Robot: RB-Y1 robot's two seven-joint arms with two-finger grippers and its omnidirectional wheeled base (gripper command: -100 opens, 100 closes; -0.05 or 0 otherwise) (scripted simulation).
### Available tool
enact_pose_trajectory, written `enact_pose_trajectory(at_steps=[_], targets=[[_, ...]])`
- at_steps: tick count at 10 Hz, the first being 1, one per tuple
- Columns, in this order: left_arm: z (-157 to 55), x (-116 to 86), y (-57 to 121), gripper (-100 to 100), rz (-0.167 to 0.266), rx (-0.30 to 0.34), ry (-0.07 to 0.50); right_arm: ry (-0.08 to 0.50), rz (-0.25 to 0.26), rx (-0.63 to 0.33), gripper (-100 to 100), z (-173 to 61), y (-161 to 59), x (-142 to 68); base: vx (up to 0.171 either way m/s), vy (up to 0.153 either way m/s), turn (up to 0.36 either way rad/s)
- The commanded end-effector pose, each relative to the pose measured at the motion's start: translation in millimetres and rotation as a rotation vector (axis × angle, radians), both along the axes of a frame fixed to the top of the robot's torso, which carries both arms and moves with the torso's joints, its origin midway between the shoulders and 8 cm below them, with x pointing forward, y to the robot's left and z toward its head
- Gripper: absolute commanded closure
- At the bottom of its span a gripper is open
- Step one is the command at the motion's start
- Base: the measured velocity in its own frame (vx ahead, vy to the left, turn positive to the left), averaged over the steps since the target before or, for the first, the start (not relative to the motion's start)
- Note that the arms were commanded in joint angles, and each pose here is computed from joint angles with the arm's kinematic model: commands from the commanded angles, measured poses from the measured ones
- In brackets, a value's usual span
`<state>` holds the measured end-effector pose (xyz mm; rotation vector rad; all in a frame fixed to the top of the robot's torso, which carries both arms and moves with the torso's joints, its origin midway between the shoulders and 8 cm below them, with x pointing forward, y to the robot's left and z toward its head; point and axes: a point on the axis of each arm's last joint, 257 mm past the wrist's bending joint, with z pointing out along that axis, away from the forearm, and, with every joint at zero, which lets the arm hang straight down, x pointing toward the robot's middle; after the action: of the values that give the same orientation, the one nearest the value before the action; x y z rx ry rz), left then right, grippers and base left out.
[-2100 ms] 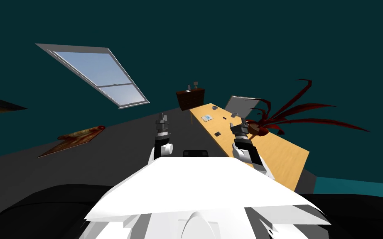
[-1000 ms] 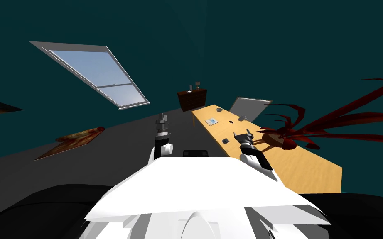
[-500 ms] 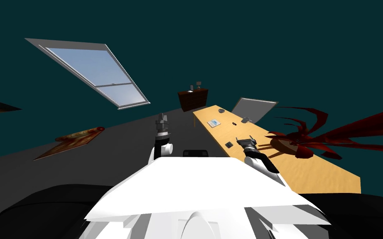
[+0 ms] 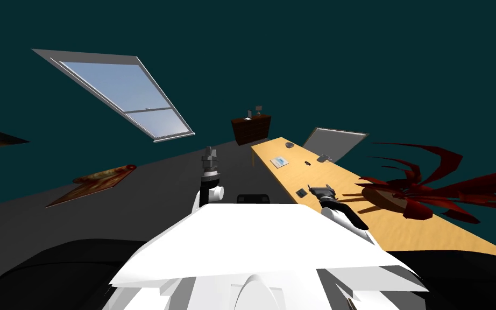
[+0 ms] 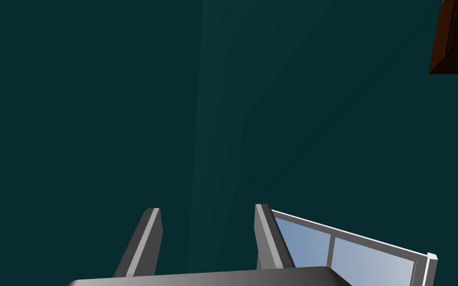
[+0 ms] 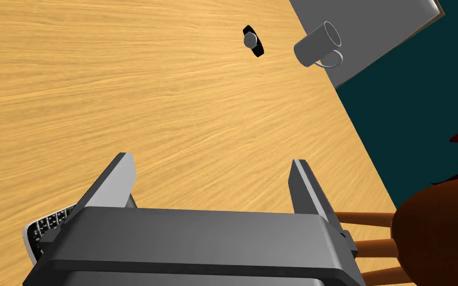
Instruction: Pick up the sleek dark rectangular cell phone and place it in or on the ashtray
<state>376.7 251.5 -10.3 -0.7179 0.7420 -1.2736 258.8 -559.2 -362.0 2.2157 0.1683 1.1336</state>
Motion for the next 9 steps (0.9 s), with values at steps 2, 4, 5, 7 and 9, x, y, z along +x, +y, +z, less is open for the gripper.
enact_pose_trajectory(at_steps=[2, 4, 5, 7, 9], targets=[[0.0, 0.0, 0.0, 0, 0.000, 0.000, 0.000, 0.033, -0.073, 0.106, -100, -25.1, -9.6, -19.6, 0.102, 0.038, 0.024], [0.0, 0.0, 0.0, 0, 0.000, 0.000, 0.000, 0.064, -0.137, 0.189, -100, -45.7, -17.5, -40.3, 0.085, 0.027, 0.024], [0.0, 0.0, 0.0, 0, 0.000, 0.000, 0.000, 0.089, -0.193, 0.245, -100, -61.3, -25.9, -59.8, 0.100, 0.020, 0.040], [0.0, 0.0, 0.0, 0, 0.000, 0.000, 0.000, 0.116, -0.259, 0.327, -100, -78.6, -29.9, -80.3, 0.089, 0.024, 0.024], [0.0, 0.0, 0.0, 0, 0.000, 0.000, 0.000, 0.138, -0.329, 0.401, -100, -94.6, -34.1, -102.0, 0.079, 0.029, 0.027]])
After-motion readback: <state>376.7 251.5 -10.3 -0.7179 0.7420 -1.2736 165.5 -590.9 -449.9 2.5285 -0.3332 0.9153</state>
